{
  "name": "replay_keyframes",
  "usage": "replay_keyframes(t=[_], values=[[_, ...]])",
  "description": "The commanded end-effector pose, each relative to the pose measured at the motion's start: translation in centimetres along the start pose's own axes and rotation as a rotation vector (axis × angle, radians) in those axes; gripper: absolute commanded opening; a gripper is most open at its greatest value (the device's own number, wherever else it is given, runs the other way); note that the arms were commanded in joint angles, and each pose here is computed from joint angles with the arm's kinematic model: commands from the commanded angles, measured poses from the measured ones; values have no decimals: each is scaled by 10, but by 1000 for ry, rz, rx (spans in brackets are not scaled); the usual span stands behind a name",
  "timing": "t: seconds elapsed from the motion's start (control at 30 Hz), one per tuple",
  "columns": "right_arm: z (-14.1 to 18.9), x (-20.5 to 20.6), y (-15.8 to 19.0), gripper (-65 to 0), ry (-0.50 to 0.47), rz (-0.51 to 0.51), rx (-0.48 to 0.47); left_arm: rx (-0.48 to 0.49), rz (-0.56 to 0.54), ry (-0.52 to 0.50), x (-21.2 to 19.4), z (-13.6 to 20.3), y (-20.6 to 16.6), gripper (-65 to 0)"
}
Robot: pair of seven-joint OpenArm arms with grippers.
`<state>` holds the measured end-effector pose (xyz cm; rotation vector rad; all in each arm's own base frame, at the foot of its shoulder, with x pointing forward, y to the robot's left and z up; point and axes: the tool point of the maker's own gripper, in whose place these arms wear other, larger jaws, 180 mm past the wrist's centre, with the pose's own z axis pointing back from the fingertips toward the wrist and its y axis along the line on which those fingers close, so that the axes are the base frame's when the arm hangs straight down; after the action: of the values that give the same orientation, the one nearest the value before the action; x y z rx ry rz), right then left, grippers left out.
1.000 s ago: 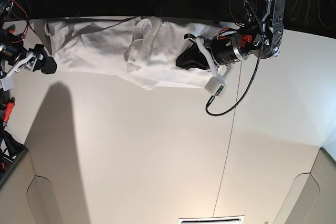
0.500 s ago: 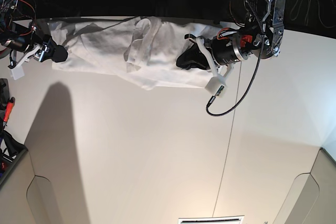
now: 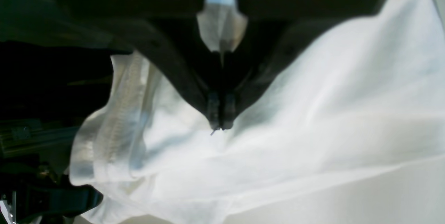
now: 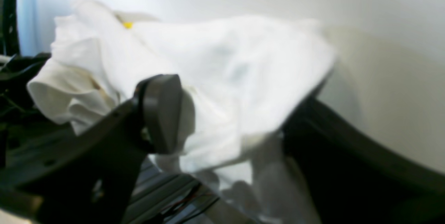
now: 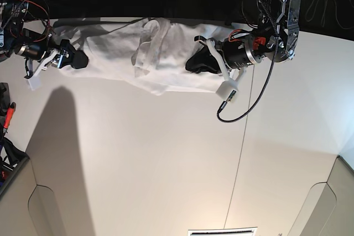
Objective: Layout the t-shirt on the table in an organized manner, then fold the t-shirt properly
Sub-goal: 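Regrasp the shirt end with the right gripper and fold it inward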
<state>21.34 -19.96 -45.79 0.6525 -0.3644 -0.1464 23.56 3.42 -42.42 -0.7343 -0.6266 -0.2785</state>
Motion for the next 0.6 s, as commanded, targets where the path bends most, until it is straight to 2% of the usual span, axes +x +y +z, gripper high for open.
replay_keyframes(t=[0.0,0.07,0.1,0.2,0.37,0.47,0.57], values=[[2,-7,-7,-259,46,13,-35,-17,-12,-40,12,2,-3,-650],[3,-6,-7,-320,44,14,-36,-17,-12,-40,12,2,-3,-650],[4,-6,-8,-386,43,14,-38,-17,-12,-40,12,2,-3,-650],[6,0,-5,-650,17,6,-20,-17,-12,-40,12,2,-3,-650],[27,32,5,-650,-111,29,0,27,-50,10,3,1,5,-650],[48,58,19,-650,-200,97,1,73,-57,38,-2,2,13,-650],[61,73,46,-650,-229,197,24,78,-51,26,0,2,14,-650]])
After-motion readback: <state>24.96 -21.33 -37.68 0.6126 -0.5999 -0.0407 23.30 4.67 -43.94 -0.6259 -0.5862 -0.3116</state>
